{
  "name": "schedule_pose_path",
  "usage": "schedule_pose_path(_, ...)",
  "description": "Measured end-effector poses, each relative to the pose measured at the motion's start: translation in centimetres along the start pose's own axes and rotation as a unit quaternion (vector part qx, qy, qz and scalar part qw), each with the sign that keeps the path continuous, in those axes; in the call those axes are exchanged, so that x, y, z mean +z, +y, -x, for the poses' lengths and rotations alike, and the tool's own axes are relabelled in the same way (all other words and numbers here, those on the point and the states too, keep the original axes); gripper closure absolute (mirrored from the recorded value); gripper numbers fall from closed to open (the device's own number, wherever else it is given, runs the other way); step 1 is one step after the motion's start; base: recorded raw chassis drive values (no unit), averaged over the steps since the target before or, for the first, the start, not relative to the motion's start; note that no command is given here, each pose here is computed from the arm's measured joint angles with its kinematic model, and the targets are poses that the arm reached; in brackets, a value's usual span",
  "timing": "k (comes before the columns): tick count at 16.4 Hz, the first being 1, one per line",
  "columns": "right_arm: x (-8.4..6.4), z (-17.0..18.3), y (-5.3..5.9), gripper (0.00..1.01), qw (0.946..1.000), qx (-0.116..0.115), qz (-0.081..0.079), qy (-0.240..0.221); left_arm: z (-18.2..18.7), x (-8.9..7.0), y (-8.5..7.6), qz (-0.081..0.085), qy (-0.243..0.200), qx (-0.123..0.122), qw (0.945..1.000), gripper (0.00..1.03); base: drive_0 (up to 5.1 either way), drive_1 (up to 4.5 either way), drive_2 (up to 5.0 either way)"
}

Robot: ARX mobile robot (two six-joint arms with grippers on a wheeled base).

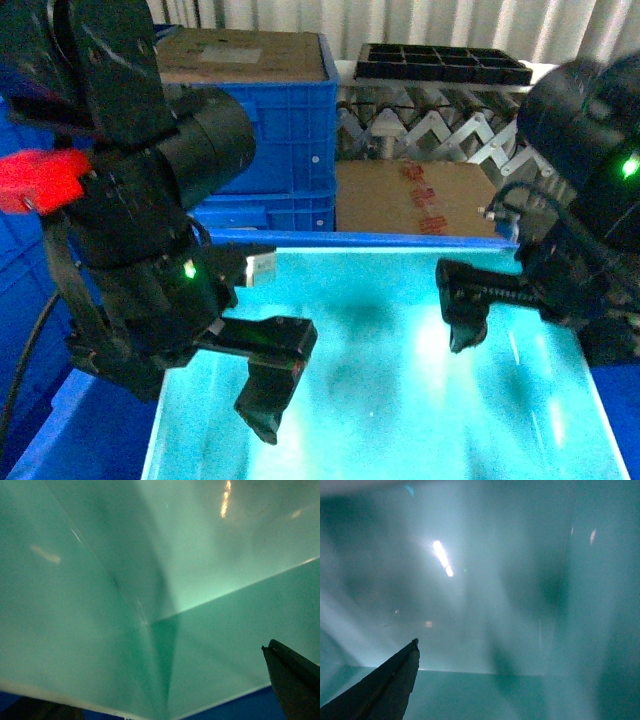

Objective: Stack blue boxes stably on right

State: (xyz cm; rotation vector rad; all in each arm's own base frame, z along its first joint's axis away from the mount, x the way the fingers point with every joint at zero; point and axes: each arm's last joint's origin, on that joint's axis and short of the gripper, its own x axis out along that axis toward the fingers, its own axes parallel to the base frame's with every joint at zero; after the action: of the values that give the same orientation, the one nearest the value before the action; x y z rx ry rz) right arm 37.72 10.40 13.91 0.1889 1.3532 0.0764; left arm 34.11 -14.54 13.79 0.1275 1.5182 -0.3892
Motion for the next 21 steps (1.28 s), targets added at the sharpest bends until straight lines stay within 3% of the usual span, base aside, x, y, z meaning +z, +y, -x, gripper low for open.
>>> schedule_pose_path(1, 0.4, 2.9, 0.4, 0.03, 0.9998, 0.008, 0.001, -0.021, 2.3, -0.5, -0.3, 0.013, -0.01, -0.007, 0.9998, 0.05, 0.0, 0.0, 0.0)
schedule_pose_path(3, 0.1, 6.5, 0.4, 0.03, 0.9992, 0.025, -0.001, -0.031, 6.1, -1.6, -0.8, 0.018, -0.032, -0.019, 0.9992, 0.05, 0.0, 0.0, 0.0)
schedule_pose_path(4, -0.2, 6.4, 0.0, 0.03, 0.9994, 0.026, -0.005, -0.024, 6.5, -1.9, -0.8, 0.016, -0.038, -0.025, 0.9988, 0.05, 0.0, 0.0, 0.0)
schedule_pose_path(5, -0.7, 4.6, -0.3, 0.03, 0.9998, 0.02, -0.007, 0.005, 4.8, -1.9, -0.6, 0.029, -0.031, -0.023, 0.9988, 0.05, 0.0, 0.0, 0.0)
schedule_pose_path(8, -1.2, 1.1, 0.4, 0.03, 0.9993, 0.012, 0.007, 0.033, 1.4, -1.6, 0.1, 0.124, -0.017, -0.007, 0.9921, 0.05, 0.0, 0.0, 0.0)
schedule_pose_path(9, -1.0, 0.3, 0.6, 0.03, 0.9994, 0.01, 0.011, 0.033, 0.5, -1.3, 0.2, 0.138, -0.015, -0.001, 0.9903, 0.05, 0.0, 0.0, 0.0)
schedule_pose_path(10, -0.1, -1.5, 0.8, 0.03, 0.9991, 0.005, 0.012, 0.04, -1.2, -0.4, 0.3, 0.162, -0.013, 0.007, 0.9866, 0.05, 0.0, 0.0, 0.0)
schedule_pose_path(12, 0.5, -4.8, 0.6, 0.03, 0.9971, -0.015, 0.034, 0.066, -4.8, 0.6, 0.5, 0.223, -0.002, 0.014, 0.9747, 0.05, 0.0, 0.0, 0.0)
schedule_pose_path(13, 0.5, -5.4, 0.5, 0.03, 0.9955, -0.024, 0.042, 0.081, -5.9, 0.5, 0.6, 0.246, 0.011, 0.017, 0.9692, 0.05, 0.0, 0.0, 0.0)
schedule_pose_path(14, 0.6, -5.4, 0.6, 0.03, 0.9948, -0.03, 0.053, 0.082, -6.2, 0.7, 0.5, 0.247, 0.016, 0.022, 0.9688, 0.05, 0.0, 0.0, 0.0)
schedule_pose_path(15, 0.9, -5.3, 0.7, 0.03, 0.9946, -0.036, 0.067, 0.07, -6.1, 1.1, 0.5, 0.231, 0.014, 0.023, 0.9727, 0.05, 0.0, 0.0, 0.0)
schedule_pose_path(16, 1.4, -5.4, 0.7, 0.03, 0.9938, -0.05, 0.09, 0.044, -5.7, 1.7, 0.5, 0.185, 0.009, 0.031, 0.9823, 0.05, 0.0, 0.0, 0.0)
schedule_pose_path(17, 1.3, -5.4, 0.1, 0.03, 0.9902, -0.074, 0.111, 0.044, -5.4, 1.9, 0.7, 0.119, 0.011, 0.037, 0.9921, 0.05, 0.0, 0.0, 0.0)
schedule_pose_path(18, 1.2, -5.7, -0.6, 0.03, 0.9856, -0.104, 0.128, 0.039, -5.1, 1.9, 1.2, 0.052, 0.012, 0.04, 0.9978, 0.05, 0.0, 0.0, 0.0)
schedule_pose_path(19, 1.0, -5.8, -1.0, 0.03, 0.9843, -0.108, 0.131, 0.048, -4.8, 1.8, 1.6, -0.005, 0.018, 0.04, 0.999, 0.05, 0.0, 0.0, 0.0)
schedule_pose_path(20, 0.9, -5.9, -1.2, 0.03, 0.9845, -0.104, 0.13, 0.053, -4.5, 1.6, 2.2, -0.045, 0.021, 0.039, 0.998, 0.05, 0.0, 0.0, 0.0)
schedule_pose_path(21, 0.7, -6.0, -1.3, 0.03, 0.9848, -0.1, 0.129, 0.06, -4.2, 1.4, 2.8, -0.073, 0.023, 0.039, 0.9963, 0.05, 0.0, 0.0, 0.0)
